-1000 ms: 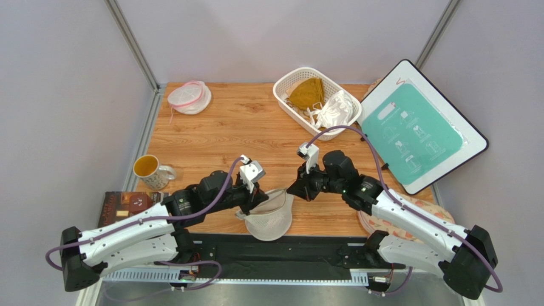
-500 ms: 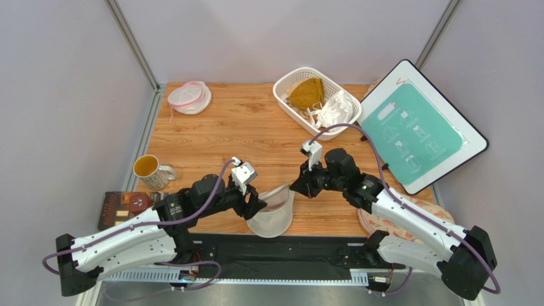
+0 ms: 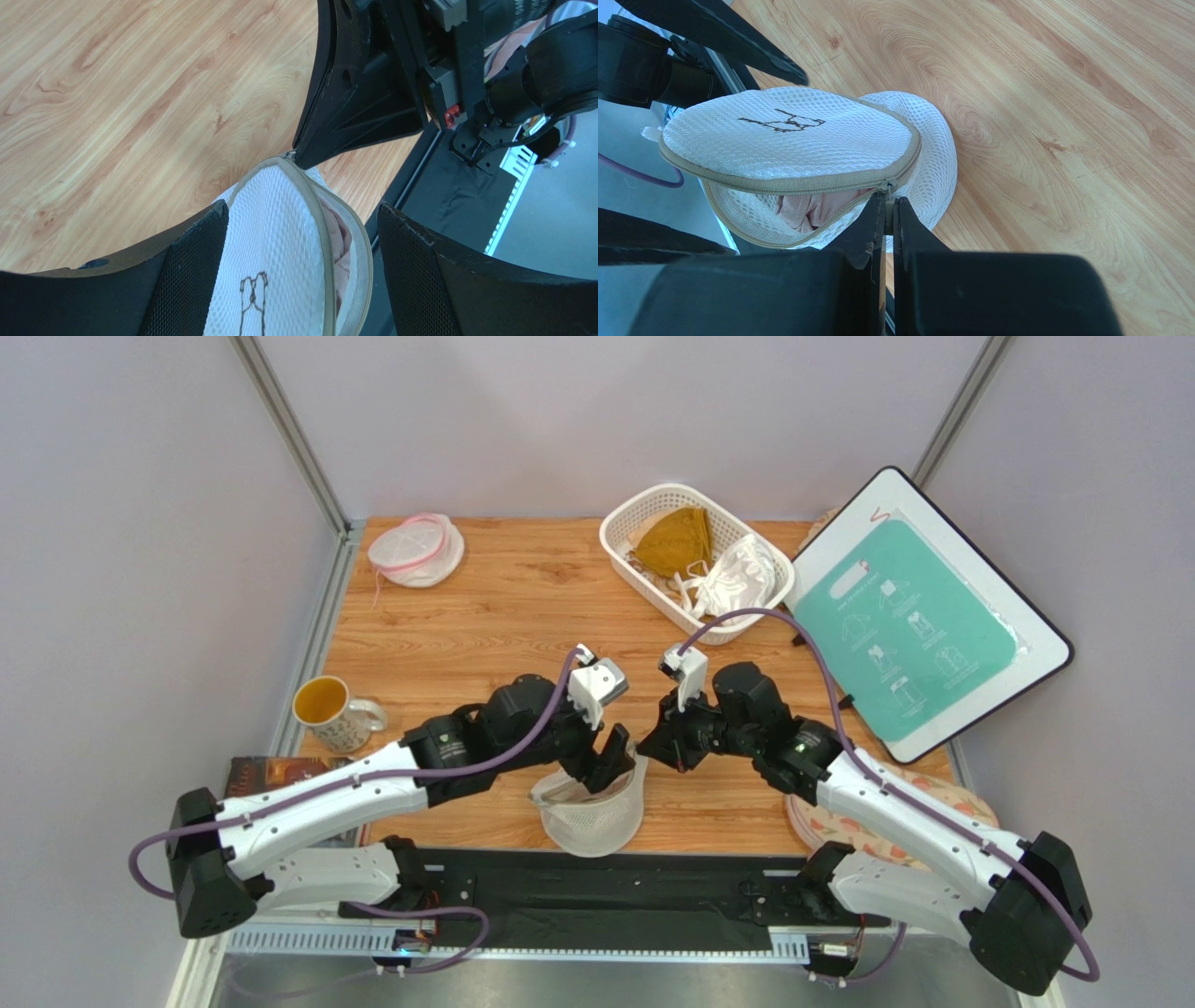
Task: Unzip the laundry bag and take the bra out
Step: Unzip the laundry bag at the center of the board.
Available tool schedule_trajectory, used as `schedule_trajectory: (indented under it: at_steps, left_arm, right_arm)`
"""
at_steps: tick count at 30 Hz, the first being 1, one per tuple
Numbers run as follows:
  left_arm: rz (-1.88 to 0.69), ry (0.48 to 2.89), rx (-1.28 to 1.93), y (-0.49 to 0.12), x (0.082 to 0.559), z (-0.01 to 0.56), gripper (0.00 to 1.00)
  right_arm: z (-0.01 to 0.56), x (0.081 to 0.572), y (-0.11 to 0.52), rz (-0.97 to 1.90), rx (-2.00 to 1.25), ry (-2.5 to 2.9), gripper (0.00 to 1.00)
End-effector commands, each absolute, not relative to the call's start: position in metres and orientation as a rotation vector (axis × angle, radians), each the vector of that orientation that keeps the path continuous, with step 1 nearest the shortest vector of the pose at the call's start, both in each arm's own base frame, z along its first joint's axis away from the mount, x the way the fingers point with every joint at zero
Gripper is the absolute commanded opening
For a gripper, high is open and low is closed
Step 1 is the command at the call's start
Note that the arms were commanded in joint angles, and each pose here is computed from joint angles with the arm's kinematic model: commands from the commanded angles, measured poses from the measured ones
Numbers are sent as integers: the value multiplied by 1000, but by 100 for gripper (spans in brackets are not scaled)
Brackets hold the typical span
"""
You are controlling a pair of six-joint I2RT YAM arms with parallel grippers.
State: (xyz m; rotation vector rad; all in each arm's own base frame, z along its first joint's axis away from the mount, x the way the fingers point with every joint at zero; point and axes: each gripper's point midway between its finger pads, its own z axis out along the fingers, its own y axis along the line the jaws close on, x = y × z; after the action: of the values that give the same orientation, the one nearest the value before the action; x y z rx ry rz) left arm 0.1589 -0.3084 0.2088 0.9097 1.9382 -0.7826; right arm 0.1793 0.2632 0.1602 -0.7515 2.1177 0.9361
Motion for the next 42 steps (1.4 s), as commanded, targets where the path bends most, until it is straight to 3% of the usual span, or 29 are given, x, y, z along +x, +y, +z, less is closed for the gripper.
schedule_trajectory:
  at_steps: [1,7,10,13,16,32,42]
  left_arm:
    - [-801,1916,927,-322,163,216,82]
    - [-783,1958,941,-325,164,202,76]
    - [-781,1969,956,-328,164,198,55]
    - [-770,1975,966,-329,165,196,19]
    - [-750,1966,971,-327,167,197,0]
    - [-805,1670,1001,-297,148,242,0]
    - [-769,1628,952,-274,146,246,0]
  right_arm:
    - [169,179,264,949,-756,2076,0]
    - [171,179,263,945,-758,2069,0]
    - [174,180,262,933,-756,2065,0]
    - [179,182,259,908,-759,2059,0]
    - [183,185,255,874,-755,2054,0]
    - [168,191,246,847,-737,2114,0]
    - [159,191,254,884,-742,2135,0]
